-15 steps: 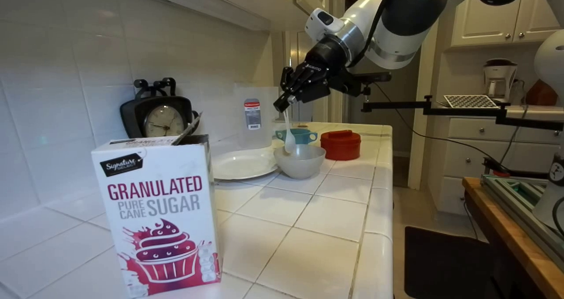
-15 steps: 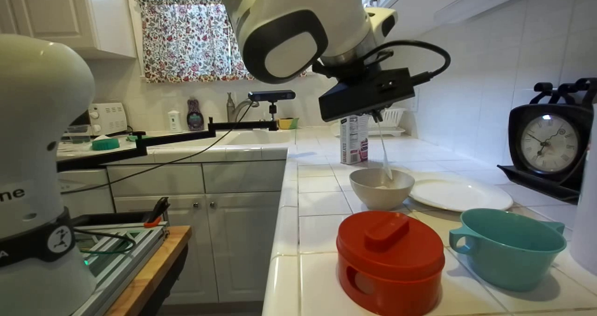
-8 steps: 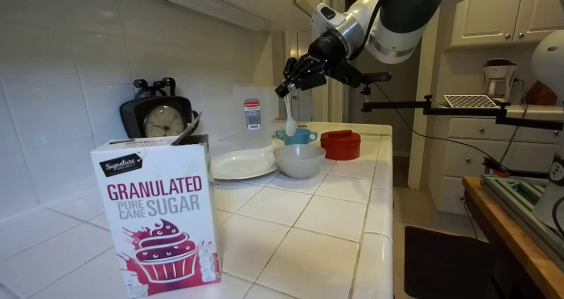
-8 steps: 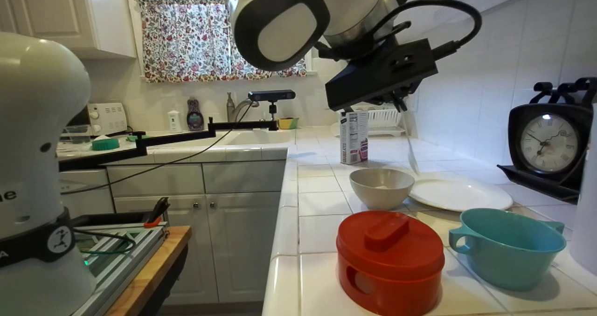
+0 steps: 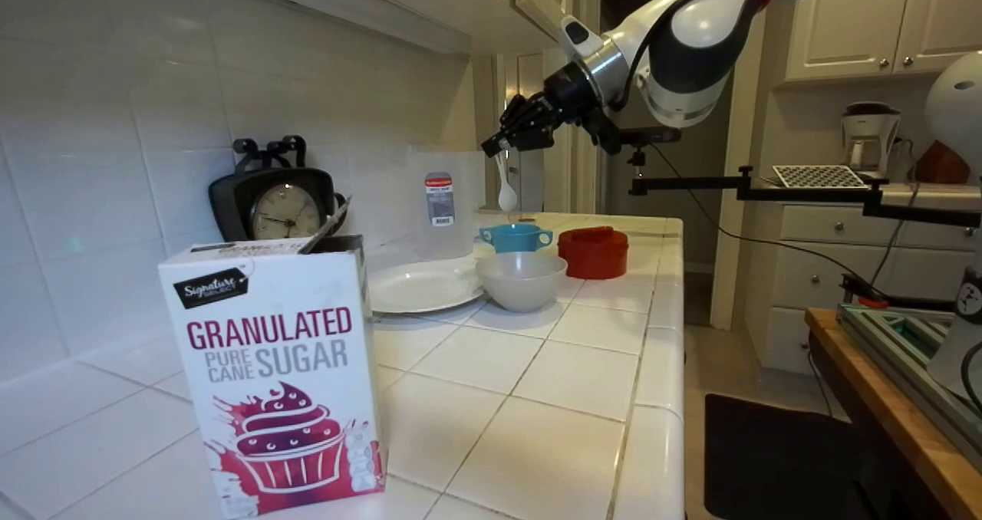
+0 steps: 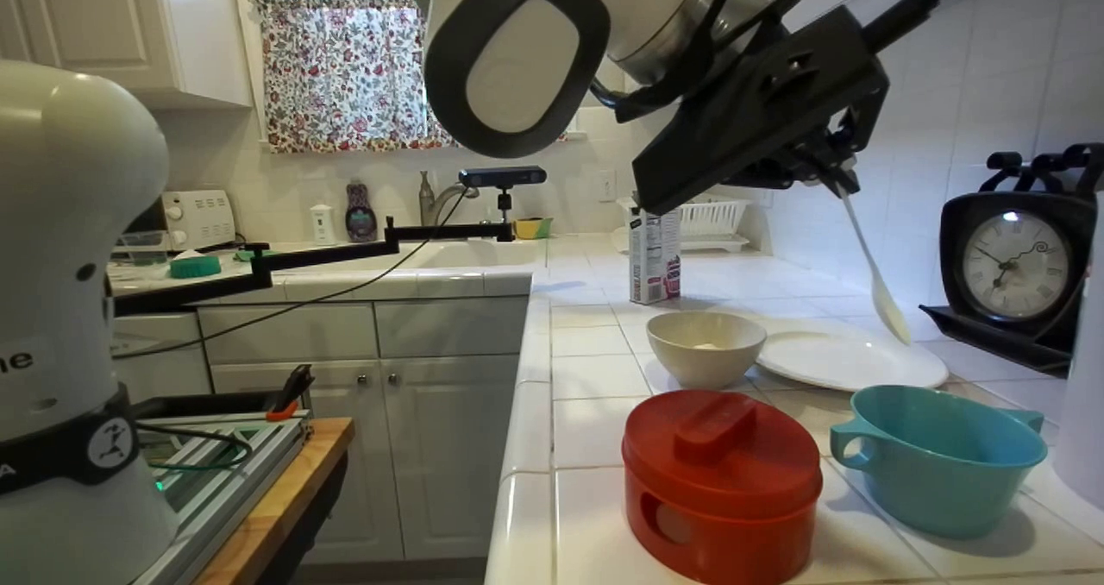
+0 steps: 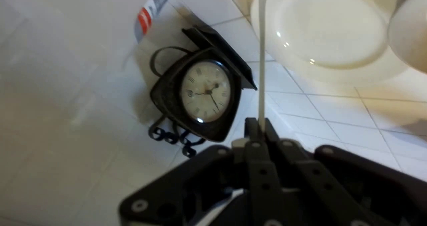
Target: Use the spoon in the blue bowl to stir the contents in the grey bowl then place the spoon back
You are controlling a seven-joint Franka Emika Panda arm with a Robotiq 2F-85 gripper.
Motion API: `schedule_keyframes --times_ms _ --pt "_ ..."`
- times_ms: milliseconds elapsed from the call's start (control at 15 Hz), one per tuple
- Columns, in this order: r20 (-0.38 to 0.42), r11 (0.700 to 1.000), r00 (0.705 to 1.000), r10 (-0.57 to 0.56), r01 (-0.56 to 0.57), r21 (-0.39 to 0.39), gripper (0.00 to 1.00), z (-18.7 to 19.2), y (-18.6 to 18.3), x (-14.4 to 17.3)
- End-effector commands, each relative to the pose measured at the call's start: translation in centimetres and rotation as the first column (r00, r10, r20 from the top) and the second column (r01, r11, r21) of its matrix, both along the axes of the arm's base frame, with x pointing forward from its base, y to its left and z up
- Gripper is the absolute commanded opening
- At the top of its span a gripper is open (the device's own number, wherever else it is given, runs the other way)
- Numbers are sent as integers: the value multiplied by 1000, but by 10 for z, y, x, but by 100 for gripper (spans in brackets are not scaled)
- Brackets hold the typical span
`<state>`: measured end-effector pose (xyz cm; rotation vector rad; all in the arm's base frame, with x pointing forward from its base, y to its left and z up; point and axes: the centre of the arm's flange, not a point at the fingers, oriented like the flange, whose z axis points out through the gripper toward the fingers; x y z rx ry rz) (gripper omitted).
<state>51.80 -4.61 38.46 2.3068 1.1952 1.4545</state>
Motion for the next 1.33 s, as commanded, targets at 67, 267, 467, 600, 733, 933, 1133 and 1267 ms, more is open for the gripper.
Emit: schedule_keyframes --times_ms 67,267,467,600,733,933,1133,1267 --pt "6 983 986 -166 166 -73 1 -33 -1 19" --pt "-36 978 979 -200 197 -71 1 -51 2 23" --pt "-48 973 974 -222 218 -79 1 -58 8 25" --pt "-51 971 972 -228 223 -81 1 -61 9 27" --pt "-50 971 971 -233 229 -69 1 -66 9 31" --pt "-41 970 971 -237 235 -60 1 -76 8 37" --pt "-35 970 970 -239 237 -62 1 -86 8 45" --pt "-37 970 971 -237 235 -62 9 -91 8 50"
